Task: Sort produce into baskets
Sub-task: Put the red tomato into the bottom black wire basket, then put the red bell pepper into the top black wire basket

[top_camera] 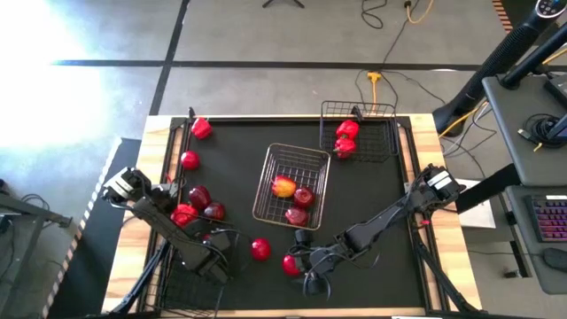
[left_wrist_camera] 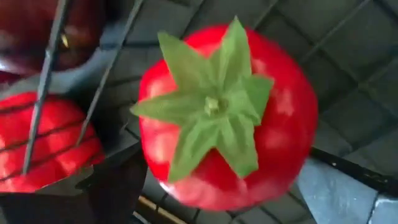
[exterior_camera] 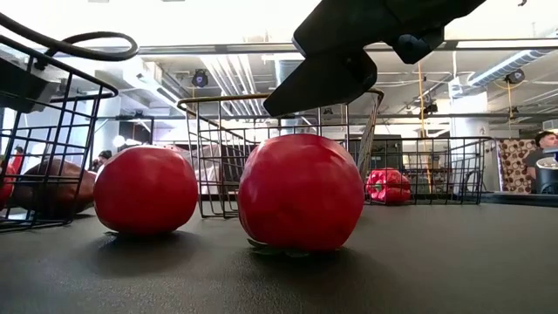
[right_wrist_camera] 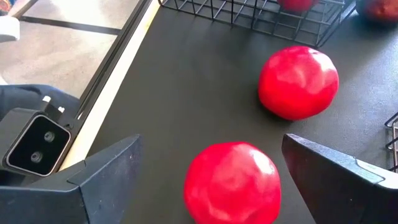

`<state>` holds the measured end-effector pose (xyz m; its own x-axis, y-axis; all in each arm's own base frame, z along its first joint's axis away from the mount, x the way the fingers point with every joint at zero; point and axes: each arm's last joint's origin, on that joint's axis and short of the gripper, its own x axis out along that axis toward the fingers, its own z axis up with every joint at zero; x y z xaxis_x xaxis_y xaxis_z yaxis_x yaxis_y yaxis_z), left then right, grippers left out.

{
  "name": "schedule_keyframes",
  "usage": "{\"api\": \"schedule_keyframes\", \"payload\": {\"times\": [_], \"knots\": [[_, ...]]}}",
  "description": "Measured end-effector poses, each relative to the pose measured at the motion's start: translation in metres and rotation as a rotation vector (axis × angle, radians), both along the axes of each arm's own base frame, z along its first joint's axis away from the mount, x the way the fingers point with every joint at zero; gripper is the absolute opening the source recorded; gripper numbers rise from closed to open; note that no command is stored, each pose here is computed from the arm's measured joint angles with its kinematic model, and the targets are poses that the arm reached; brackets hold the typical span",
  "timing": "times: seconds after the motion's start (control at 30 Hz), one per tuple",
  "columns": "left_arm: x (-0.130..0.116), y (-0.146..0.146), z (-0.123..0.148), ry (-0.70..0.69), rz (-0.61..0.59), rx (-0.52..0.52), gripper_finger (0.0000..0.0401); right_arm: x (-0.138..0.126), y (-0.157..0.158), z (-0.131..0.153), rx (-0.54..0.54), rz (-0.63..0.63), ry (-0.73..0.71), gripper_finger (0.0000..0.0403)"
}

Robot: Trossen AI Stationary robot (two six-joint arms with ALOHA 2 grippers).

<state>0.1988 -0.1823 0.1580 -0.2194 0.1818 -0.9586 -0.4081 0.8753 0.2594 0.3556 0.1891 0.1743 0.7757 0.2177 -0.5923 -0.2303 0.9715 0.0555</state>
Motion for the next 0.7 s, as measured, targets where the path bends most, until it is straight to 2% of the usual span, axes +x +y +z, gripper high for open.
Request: {"api": "schedule_keyframes", "payload": {"times": [0.2, 0.37, 0.47, 0.57, 0.7], "knots": [[0.001, -0.002, 0.015, 0.077, 0.015, -0.02, 0.0361, 0.001, -0.003, 0.0, -0.004, -0.006, -0.001, 0.0379], [0.011, -0.006, 0.058, 0.078, -0.029, -0.011, 0.0361, 0.001, -0.003, 0.0, 0.003, -0.01, -0.001, 0.0379], [0.023, -0.001, 0.092, -0.018, -0.063, 0.076, 0.0361, 0.002, -0.002, 0.001, 0.007, -0.01, -0.011, 0.0379], [0.04, 0.006, 0.121, -0.209, -0.125, 0.123, 0.0361, 0.003, -0.003, 0.002, 0.006, -0.008, -0.027, 0.0379], [0.062, 0.028, 0.152, -0.367, -0.179, 0.242, 0.0361, 0.004, -0.003, 0.003, 0.012, -0.008, -0.035, 0.0379]]}}
